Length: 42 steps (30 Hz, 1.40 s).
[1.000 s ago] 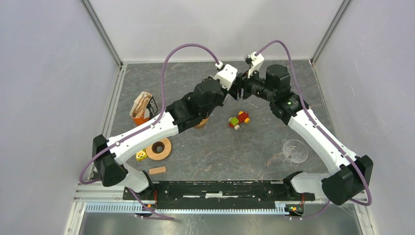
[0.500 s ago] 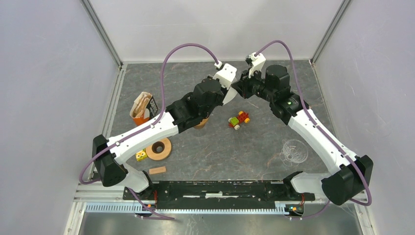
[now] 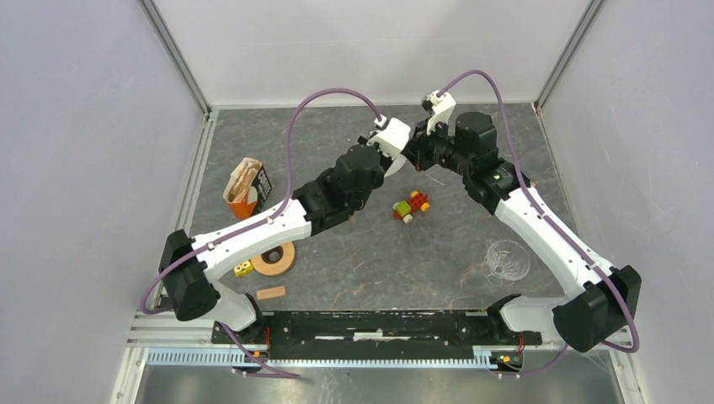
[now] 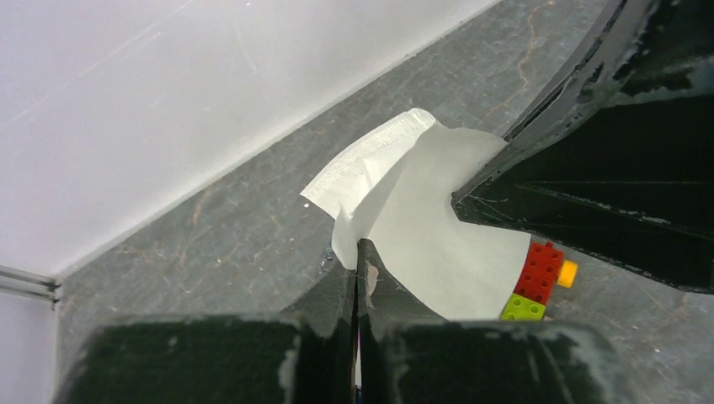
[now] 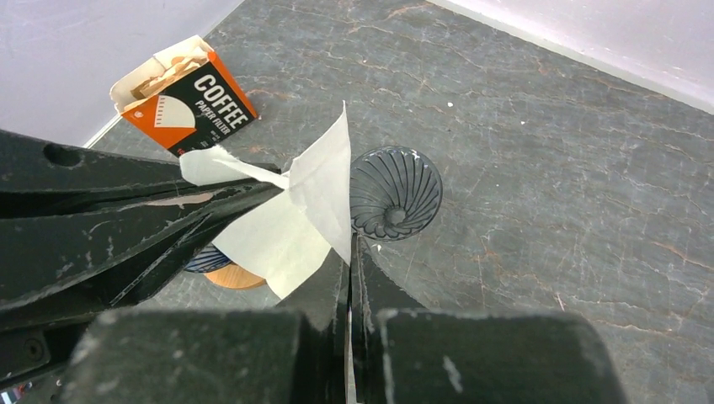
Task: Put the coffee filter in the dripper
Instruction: Place the coffee filter in the coffee dripper.
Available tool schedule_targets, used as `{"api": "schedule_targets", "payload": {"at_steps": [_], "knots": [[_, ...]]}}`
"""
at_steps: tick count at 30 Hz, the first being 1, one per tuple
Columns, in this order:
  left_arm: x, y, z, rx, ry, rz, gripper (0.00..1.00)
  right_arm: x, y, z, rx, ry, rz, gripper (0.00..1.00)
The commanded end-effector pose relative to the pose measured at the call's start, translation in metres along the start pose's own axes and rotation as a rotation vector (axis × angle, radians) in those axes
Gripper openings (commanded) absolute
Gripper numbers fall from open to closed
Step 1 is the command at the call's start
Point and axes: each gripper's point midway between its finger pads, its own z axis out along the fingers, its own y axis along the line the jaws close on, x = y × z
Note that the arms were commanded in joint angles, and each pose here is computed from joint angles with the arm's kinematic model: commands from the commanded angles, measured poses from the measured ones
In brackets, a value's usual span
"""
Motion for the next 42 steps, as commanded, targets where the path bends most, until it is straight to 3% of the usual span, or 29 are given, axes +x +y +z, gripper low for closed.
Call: {"api": "schedule_targets", "payload": {"at_steps": [1,11,17,27,36,42], "knots": [[-0.024,0.013,-0.004,-0.080,-0.095,0.046,0.02,-0.017,-0.004,-0.004,0.044,-0.046,-0.018,0.00],[-0.025,0.016,-0.006,-0.112,-0.102,0.110,0.02,-0.016,-0.018,-0.008,0.136,-0.040,-0.042,0.00],[-0.024,0.015,-0.006,-0.110,-0.103,0.104,0.02,-0.013,-0.007,-0.005,0.073,-0.045,-0.033,0.00],[-0.021,0.004,-0.005,-0.065,-0.075,0.021,0.02,-0.007,0.012,0.002,-0.034,-0.048,0.000,0.36],[-0.020,-0.007,-0.002,-0.029,-0.054,-0.052,0.02,0.002,0.020,0.012,-0.071,-0.029,0.030,0.48],[-0.019,-0.011,-0.001,-0.013,-0.039,-0.076,0.02,0.011,0.013,0.017,-0.021,-0.006,0.029,0.44]]}}
